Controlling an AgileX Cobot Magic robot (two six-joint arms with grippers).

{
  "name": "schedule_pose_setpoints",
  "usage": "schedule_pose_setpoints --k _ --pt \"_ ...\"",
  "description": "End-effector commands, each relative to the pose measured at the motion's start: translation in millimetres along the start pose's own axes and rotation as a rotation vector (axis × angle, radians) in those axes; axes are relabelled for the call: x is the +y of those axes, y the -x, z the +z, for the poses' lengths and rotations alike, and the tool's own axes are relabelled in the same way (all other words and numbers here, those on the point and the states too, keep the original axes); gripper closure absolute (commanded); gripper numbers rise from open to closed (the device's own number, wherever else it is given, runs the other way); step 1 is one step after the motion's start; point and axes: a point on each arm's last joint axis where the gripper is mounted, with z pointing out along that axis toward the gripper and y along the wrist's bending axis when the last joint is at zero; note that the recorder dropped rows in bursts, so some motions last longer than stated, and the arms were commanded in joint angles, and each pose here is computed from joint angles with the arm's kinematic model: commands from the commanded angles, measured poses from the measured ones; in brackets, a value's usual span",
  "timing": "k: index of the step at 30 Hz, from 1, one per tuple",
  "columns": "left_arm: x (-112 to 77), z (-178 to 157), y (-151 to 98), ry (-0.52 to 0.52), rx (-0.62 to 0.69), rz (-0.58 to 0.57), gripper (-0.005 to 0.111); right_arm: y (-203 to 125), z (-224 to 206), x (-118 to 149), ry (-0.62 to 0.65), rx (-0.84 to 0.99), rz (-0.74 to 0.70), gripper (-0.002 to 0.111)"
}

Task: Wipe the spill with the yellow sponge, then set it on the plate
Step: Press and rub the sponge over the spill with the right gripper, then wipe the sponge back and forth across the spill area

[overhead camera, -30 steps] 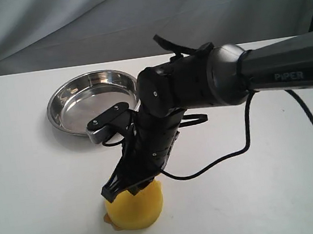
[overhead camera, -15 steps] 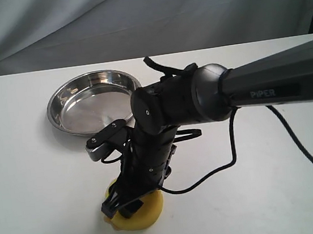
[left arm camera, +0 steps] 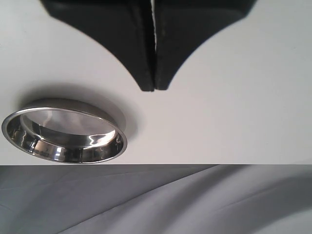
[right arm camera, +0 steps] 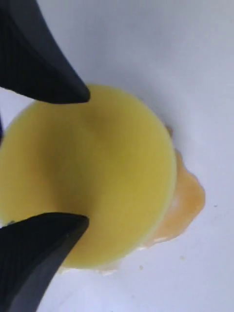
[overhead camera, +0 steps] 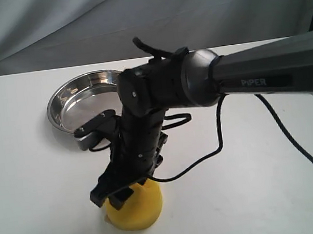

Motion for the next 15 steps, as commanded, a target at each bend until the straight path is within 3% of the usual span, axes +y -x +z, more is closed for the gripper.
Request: schedule_pose_setpoints --k 1,4,9,15 --pt "0.0 0.0 0.1 0.001 -0.013 -0.004 0.107 18.7 -43.1 10.7 -0.004 -0.11 -0.026 0.034" --pt "0.0 0.0 0.1 0.001 -0.013 -0.004 0.107 17.6 -44.0 10.6 -0.007 -0.092 -0.032 0.025" --pt "0.0 0.0 0.1 0.001 -0.013 -0.004 0.107 13.4 -43.3 2.8 -0.089 -0.044 -0.018 0.025" --pt "0.0 0.0 0.1 0.001 -0.013 -0.004 0.107 4.4 -32.6 -4.6 -0.088 -0.018 0.038 0.025"
